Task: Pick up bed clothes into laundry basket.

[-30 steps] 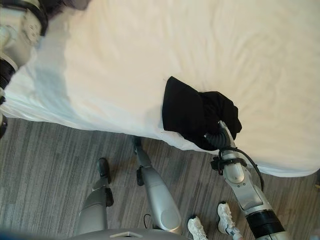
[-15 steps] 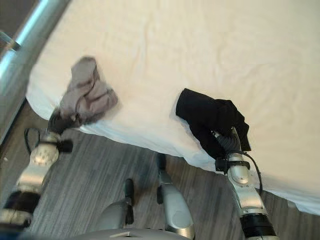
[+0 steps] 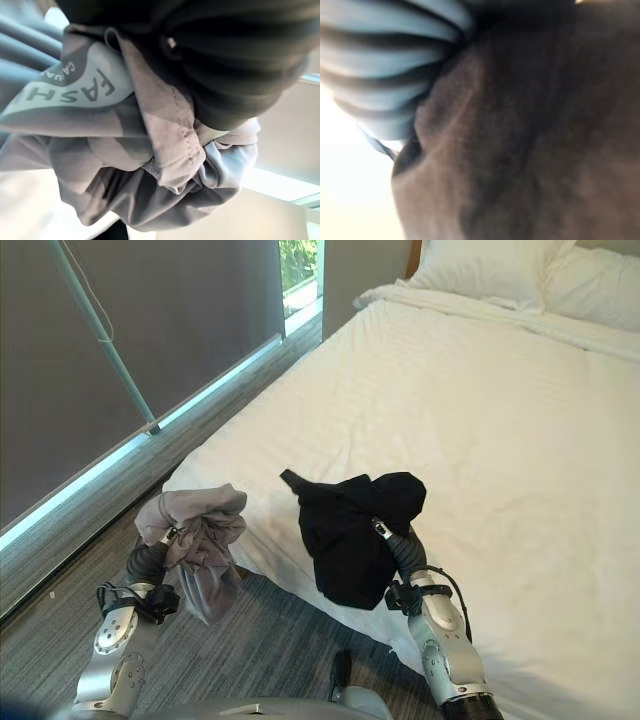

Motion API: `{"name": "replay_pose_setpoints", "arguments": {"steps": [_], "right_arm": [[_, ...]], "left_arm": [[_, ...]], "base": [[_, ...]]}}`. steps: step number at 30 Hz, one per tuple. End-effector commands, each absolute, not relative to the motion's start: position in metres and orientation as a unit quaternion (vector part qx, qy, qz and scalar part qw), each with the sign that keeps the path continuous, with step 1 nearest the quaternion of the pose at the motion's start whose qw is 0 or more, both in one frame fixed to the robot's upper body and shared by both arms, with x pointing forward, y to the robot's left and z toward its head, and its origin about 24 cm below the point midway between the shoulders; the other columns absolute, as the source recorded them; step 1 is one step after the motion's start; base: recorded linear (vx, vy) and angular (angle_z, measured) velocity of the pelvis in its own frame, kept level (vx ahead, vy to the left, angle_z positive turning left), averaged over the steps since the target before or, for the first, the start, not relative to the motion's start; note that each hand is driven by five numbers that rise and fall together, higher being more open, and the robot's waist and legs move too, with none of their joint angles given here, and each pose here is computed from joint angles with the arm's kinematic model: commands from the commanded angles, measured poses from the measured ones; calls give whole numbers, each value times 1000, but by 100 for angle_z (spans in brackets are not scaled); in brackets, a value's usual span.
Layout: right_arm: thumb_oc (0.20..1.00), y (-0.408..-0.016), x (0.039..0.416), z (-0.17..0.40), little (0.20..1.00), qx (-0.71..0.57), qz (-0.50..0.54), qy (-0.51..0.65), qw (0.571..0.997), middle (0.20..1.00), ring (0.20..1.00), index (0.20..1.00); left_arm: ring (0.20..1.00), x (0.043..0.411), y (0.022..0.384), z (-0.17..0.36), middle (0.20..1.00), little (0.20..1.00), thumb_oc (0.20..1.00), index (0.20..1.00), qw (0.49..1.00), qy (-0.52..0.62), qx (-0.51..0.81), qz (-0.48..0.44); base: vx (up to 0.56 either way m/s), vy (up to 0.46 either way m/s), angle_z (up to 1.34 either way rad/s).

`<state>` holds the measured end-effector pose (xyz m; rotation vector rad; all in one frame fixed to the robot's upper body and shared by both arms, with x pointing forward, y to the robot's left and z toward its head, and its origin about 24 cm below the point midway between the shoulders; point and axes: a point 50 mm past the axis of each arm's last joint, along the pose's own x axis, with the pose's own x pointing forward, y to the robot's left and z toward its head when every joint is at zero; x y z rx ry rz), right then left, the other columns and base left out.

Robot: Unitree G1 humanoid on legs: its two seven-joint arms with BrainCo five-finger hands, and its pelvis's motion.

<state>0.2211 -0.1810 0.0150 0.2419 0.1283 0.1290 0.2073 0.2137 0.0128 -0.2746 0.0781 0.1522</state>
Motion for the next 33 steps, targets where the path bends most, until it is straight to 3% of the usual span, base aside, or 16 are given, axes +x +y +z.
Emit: {"name": "replay_pose_setpoints", "arguments": {"steps": [1,8,16,20,24,28,33], "right_arm": [[200,-250,253,77,200,4,-83,-74,994,200,200,200],[200,-258,250,77,200,9,-112,-75,991,200,200,200],[200,-295,237,91,200,-11,-212,-114,970,200,200,200],[200,-304,230,93,200,-16,-240,-122,963,200,200,200],[200,-318,192,66,200,10,-283,-70,957,200,200,200],[200,-304,190,58,200,12,-260,-57,964,200,200,200],[200,-275,221,72,200,2,-190,-84,978,200,200,200]], "left_arm": [[200,214,284,87,200,200,200,200,969,-126,35,211],[200,217,278,78,200,200,200,200,968,-114,-12,223],[200,223,292,115,200,200,200,200,941,-199,-8,275],[200,211,303,115,200,200,200,200,925,-209,-5,318],[200,201,314,101,200,200,200,200,939,-156,42,305],[200,197,318,102,200,200,200,200,937,-159,28,309],[200,193,316,95,200,200,200,200,940,-142,24,310]], "base": [[9,-20,11],[22,-41,-13],[70,-103,-42],[-2,33,-184],[-259,134,-137],[-423,42,-263],[-231,-131,-222]]}}
